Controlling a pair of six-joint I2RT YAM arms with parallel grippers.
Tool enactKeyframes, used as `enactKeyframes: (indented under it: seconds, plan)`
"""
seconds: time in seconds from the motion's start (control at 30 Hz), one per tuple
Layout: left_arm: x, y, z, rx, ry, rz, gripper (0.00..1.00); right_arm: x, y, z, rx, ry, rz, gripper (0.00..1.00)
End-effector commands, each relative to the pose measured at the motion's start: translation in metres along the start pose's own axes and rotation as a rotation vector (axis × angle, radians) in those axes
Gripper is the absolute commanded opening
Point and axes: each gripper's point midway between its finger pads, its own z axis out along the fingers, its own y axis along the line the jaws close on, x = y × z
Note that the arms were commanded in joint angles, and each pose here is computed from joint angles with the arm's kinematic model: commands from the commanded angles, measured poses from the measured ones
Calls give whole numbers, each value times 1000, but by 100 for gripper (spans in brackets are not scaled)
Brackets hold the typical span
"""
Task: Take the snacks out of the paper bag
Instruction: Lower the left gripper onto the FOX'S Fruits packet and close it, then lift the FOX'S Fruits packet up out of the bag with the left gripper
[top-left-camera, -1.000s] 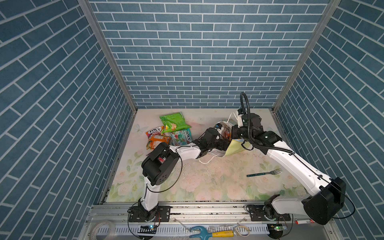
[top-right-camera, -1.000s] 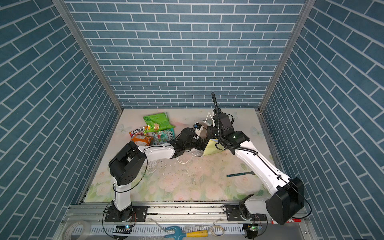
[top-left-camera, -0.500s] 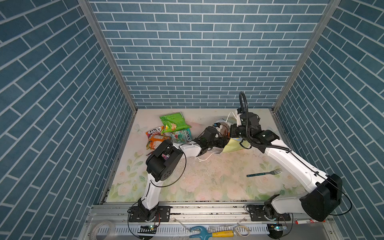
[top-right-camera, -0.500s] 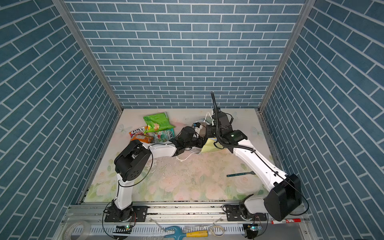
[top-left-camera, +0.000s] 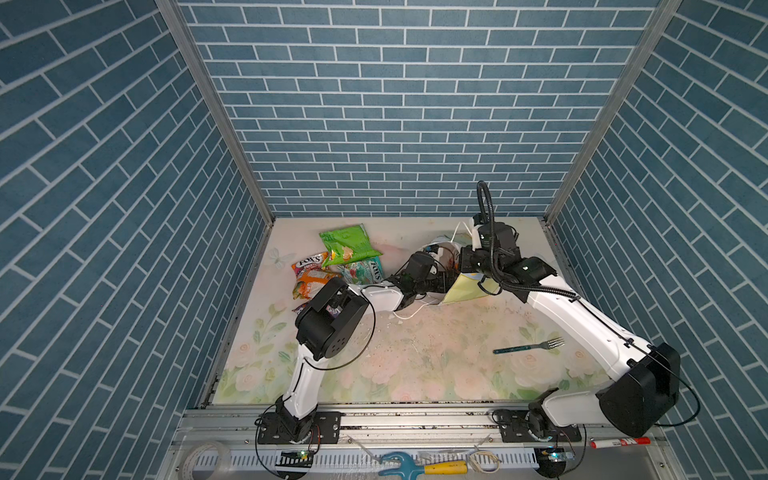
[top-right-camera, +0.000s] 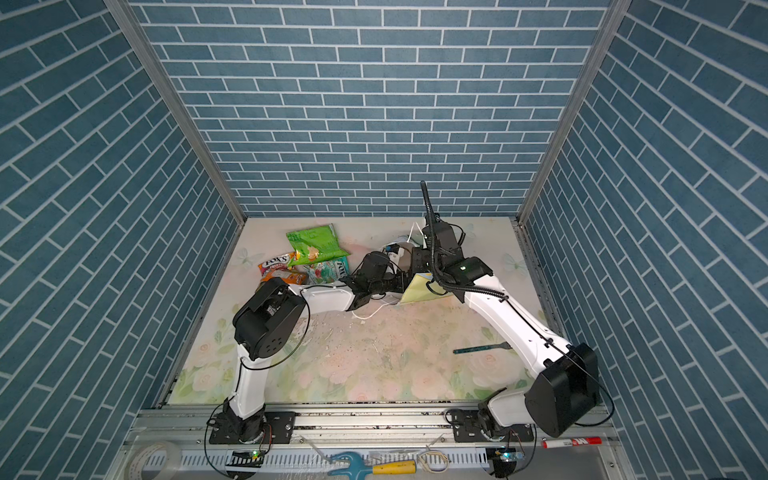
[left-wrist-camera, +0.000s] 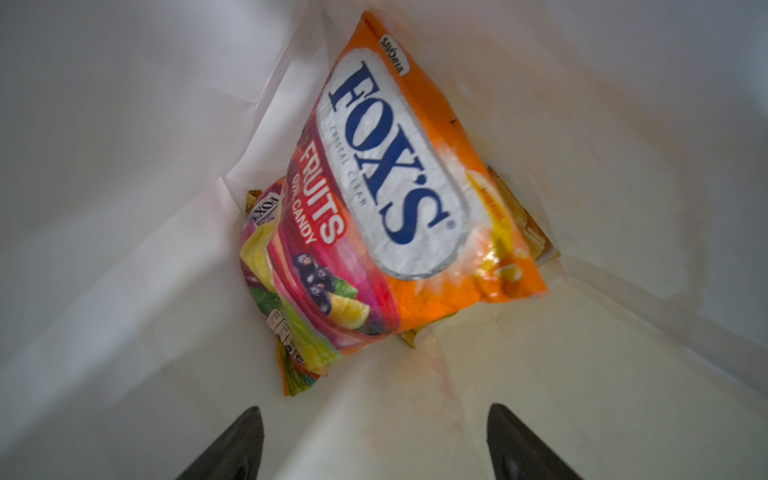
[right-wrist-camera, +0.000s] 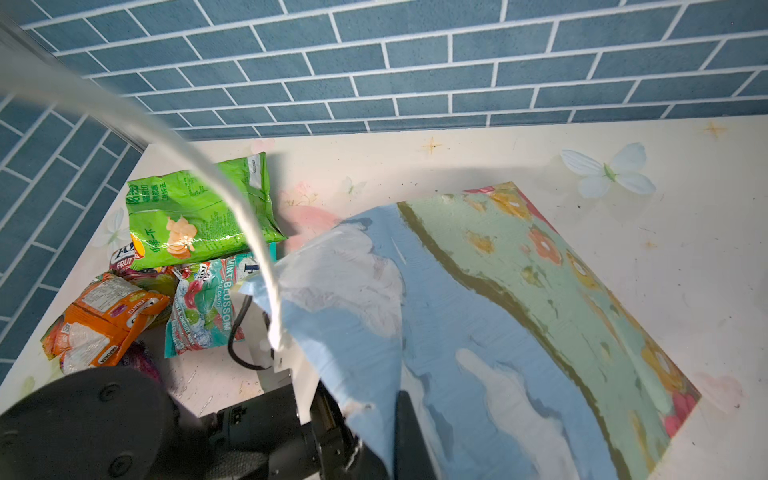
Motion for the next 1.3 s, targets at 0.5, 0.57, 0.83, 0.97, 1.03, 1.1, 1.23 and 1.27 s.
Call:
enactKeyframes:
  seconds: [0.5,0.57,0.83,0.97,1.03,1.1,1.23,1.27]
  plan:
    - [-19,2,14,66,-61,-112,86,-18,3,-5,-5,-33,19,0]
    - [-18,-2,14,66,-61,-86,86,-20,3,-5,-8,-32,20,0]
    - [-12,-17,15,62,-53,51,85,-26,6,-6,-12,-35,14,0]
    - [-10,-18,22,59,-41,92,87,-26,6,-4,-9,-28,11,0]
    - [-7,-14,27,52,-32,91,88,-25,6,-3,-9,-26,11,0]
    - [-5,-11,33,44,-28,90,88,-25,5,-3,-8,-26,12,0]
    - [-1,5,43,-38,-7,73,88,-25,7,-1,-16,-23,15,0]
    - [-1,8,45,-58,-4,73,88,-25,7,-1,-18,-23,15,0]
